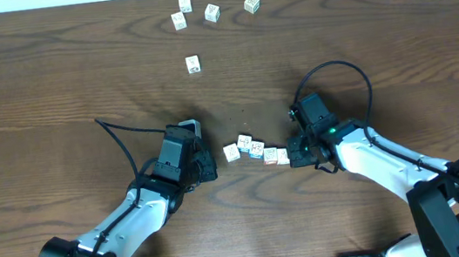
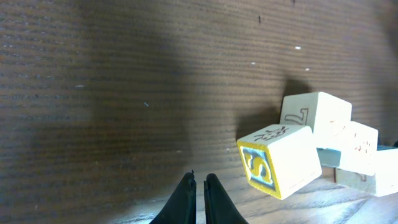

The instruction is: Lift 5 blocks

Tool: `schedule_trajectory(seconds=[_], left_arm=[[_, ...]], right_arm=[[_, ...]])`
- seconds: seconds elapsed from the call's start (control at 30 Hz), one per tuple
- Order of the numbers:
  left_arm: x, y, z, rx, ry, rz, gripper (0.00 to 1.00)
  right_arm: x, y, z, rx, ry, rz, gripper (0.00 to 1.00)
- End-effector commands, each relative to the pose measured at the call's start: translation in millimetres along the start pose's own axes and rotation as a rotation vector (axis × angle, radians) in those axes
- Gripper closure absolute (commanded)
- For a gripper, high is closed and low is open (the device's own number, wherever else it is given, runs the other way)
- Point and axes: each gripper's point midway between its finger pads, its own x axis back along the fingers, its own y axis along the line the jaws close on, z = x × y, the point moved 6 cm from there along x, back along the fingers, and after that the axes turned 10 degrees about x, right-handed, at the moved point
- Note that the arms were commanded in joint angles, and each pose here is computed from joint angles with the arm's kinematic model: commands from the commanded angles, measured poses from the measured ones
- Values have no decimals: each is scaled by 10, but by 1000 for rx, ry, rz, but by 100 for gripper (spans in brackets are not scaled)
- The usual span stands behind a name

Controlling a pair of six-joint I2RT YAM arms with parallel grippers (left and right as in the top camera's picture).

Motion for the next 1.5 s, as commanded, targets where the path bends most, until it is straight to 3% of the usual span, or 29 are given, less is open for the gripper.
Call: schedule_trajectory(seconds=[0.0,0.27,0.53,1.07,1.47], left_arm=[[8,6,-44,-40,-15,-18,93],[11,-72,14,-40,38,53,93],[17,-178,-40,-43,16,119,93],[-211,-11,95,77,93,53,93],[-217,-171,-32,92,52,101,93]], right_arm=[[14,-214,-74,-95,-20,62,99],[93,-192,-236,-84,-45,-37,99],[94,-134,-147,-85,7,-90,99],[86,110,-116,-13,12,-133,99],[85,144,-114,-7,11,-137,99]])
